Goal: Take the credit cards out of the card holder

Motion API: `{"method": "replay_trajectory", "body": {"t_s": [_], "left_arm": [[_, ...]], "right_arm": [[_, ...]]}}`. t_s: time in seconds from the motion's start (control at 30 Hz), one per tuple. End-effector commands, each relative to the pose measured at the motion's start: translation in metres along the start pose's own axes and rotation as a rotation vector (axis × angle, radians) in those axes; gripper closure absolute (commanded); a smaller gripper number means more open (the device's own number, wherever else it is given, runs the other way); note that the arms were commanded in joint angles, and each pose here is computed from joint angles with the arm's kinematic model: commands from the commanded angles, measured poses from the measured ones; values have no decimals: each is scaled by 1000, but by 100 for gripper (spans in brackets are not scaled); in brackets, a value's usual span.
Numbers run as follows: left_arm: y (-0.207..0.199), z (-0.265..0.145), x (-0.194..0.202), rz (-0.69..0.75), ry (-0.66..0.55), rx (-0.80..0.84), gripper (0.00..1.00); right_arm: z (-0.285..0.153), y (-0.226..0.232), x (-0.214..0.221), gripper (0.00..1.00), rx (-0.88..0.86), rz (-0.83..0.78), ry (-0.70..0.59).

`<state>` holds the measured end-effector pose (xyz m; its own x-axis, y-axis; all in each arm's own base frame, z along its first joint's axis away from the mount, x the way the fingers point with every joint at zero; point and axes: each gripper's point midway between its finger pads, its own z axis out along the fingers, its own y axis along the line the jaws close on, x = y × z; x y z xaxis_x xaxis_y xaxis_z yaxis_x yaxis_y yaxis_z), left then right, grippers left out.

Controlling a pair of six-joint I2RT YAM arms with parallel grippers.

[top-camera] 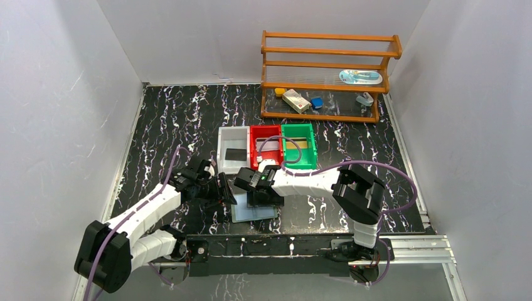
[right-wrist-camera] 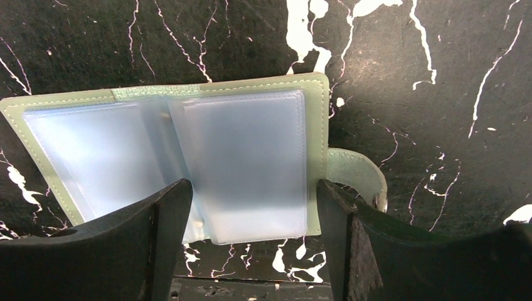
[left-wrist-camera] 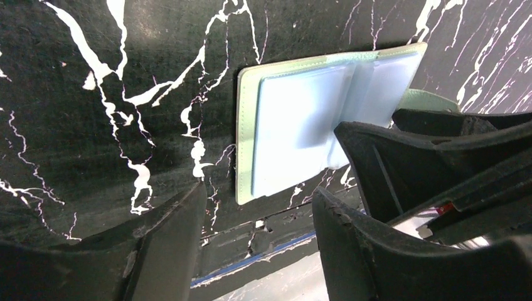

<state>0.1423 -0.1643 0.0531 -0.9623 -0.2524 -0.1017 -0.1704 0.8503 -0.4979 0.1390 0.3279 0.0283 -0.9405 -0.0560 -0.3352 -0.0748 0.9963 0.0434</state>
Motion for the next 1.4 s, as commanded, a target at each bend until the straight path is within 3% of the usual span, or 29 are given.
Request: {"method": "replay_trajectory", "body": {"t_s": [0.0, 0.1, 0.43, 0.73, 1.07, 1.37], "left_arm": [[1, 7, 6, -27, 29, 12, 41], [4, 14, 12, -35, 57, 10, 47], [-5, 30, 26, -13, 145, 92, 57], [-12, 32, 26, 25, 146, 111, 68], [-18, 29, 22, 44, 133, 124, 71], [-33, 27, 9, 109, 121, 143, 70]], "right_arm": [[1, 3, 1, 19, -23, 17, 4], [9, 3, 9, 20, -21, 11, 33], [3, 24, 0, 47, -85, -14, 22], [-19, 56, -9, 52, -272, -4, -4], [-36, 54, -20, 49, -338, 55, -63], [-42, -3, -34, 33, -82, 121, -148]]}}
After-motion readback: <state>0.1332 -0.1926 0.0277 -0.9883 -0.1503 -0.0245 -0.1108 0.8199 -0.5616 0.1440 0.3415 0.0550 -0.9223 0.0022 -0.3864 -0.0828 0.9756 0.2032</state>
